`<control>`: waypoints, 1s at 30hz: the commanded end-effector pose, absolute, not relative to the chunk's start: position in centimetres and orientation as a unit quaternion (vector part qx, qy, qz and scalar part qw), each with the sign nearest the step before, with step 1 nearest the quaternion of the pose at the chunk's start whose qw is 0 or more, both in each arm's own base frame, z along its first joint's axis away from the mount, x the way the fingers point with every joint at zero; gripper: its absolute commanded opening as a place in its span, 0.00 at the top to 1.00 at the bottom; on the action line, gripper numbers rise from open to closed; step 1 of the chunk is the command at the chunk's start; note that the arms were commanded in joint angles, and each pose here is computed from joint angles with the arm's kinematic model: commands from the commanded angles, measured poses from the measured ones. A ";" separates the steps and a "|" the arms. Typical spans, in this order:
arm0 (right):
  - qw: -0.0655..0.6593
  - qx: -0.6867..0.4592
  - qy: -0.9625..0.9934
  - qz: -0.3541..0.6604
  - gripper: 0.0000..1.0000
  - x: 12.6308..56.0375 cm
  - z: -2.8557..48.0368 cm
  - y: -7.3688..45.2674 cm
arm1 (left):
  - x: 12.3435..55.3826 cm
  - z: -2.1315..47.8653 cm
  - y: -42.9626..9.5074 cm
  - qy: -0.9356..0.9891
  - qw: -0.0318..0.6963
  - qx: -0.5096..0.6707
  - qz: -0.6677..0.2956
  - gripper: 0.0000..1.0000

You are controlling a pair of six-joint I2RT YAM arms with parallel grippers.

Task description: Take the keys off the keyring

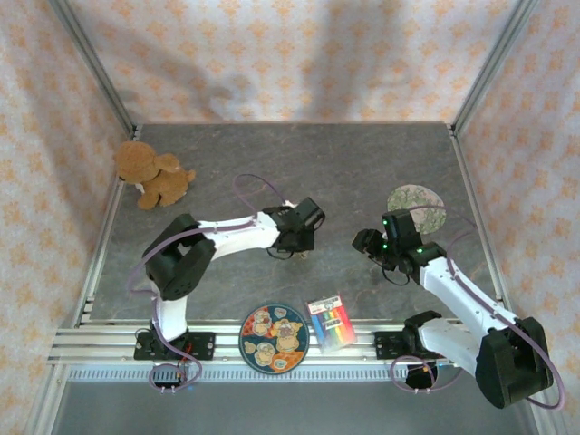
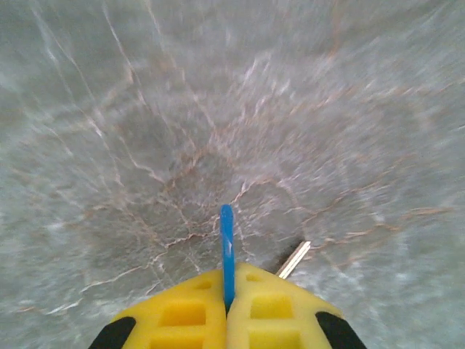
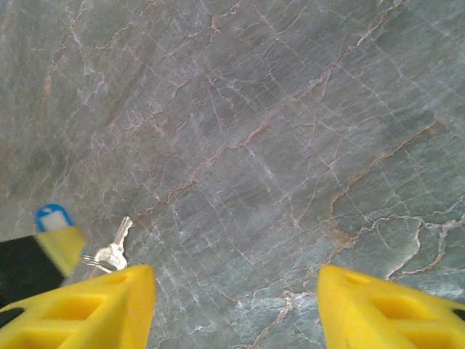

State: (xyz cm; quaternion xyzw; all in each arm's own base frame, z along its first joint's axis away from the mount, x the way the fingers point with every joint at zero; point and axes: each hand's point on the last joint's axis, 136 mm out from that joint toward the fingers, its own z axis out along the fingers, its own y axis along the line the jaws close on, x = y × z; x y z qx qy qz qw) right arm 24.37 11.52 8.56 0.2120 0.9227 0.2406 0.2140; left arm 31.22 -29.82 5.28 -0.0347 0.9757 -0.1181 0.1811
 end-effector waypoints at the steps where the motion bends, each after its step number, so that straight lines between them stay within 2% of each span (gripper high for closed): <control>1: 0.257 0.186 0.907 0.277 0.42 25.8 11.7 12.6 | 32.9 11.8 -29.4 0.957 0.233 -0.029 -0.169 1.00; 7: 0.335 0.147 0.878 0.307 0.40 27.3 17.2 13.1 | 33.6 19.7 -28.9 0.935 0.274 0.005 -0.224 1.00; 15: 0.458 0.066 0.818 0.341 0.33 29.4 23.3 14.1 | 34.0 27.3 -28.1 0.911 0.311 0.033 -0.270 1.00; 17: 0.471 0.049 0.810 0.345 0.29 29.9 24.3 14.5 | 34.1 28.6 -27.9 0.905 0.323 0.042 -0.275 1.00; 22: 0.456 -0.005 0.806 0.377 0.28 30.8 27.2 16.9 | 34.0 31.4 -27.8 0.890 0.337 0.039 -0.305 1.00; 26: 0.439 -0.034 0.787 0.433 0.26 31.5 29.6 19.3 | 33.6 33.5 -28.1 0.875 0.343 0.033 -0.339 1.00; 30: 0.461 -0.077 0.729 0.500 0.26 31.0 32.7 21.1 | 33.4 35.7 -28.1 0.861 0.350 0.032 -0.369 1.00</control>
